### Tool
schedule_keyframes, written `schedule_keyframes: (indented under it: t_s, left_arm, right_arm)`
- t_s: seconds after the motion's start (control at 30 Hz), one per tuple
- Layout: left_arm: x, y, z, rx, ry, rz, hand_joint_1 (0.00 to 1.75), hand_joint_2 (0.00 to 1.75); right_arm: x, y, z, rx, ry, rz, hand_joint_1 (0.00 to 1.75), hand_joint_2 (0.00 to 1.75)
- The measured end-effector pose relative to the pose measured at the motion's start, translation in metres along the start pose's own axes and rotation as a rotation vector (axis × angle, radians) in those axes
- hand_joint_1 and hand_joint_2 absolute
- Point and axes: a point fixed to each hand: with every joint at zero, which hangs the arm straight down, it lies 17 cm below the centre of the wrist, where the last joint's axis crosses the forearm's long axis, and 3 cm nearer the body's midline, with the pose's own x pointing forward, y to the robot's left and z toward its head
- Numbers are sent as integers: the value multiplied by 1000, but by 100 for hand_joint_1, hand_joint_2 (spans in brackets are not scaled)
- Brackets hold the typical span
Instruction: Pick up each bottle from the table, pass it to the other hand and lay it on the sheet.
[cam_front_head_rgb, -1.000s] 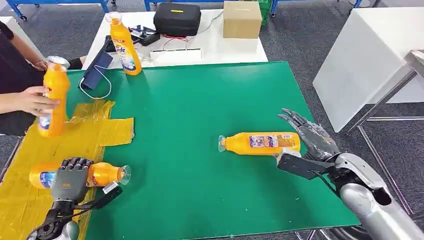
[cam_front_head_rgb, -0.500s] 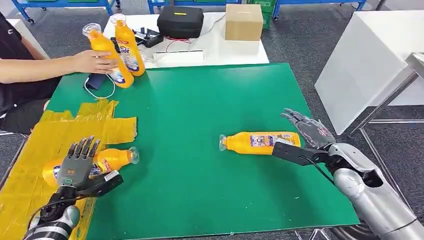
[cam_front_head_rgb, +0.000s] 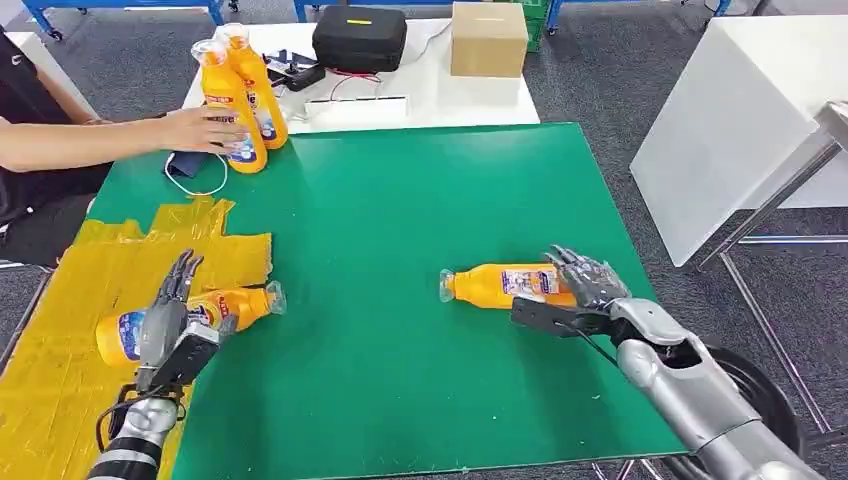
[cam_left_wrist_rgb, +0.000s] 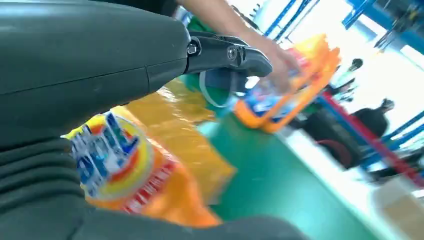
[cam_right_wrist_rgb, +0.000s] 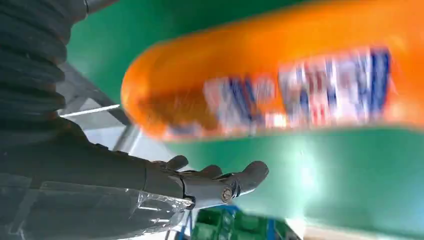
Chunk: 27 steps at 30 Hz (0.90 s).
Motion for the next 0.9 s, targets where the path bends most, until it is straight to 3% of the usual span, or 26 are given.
schedule_keyframes:
  t_s: [0.17,0.3,0.9]
  left_arm:
    - [35,13,-9,65,-48,141,0,0]
    - [45,19,-12,88,-65,158,0,0]
    - [53,25,-13,112,-78,166,0,0]
  right_arm:
    - [-18,32,-9,37,86,77,0,175]
    - [-21,34,-13,44,100,81,0,175]
    - [-22,37,-17,56,113,76,0,175]
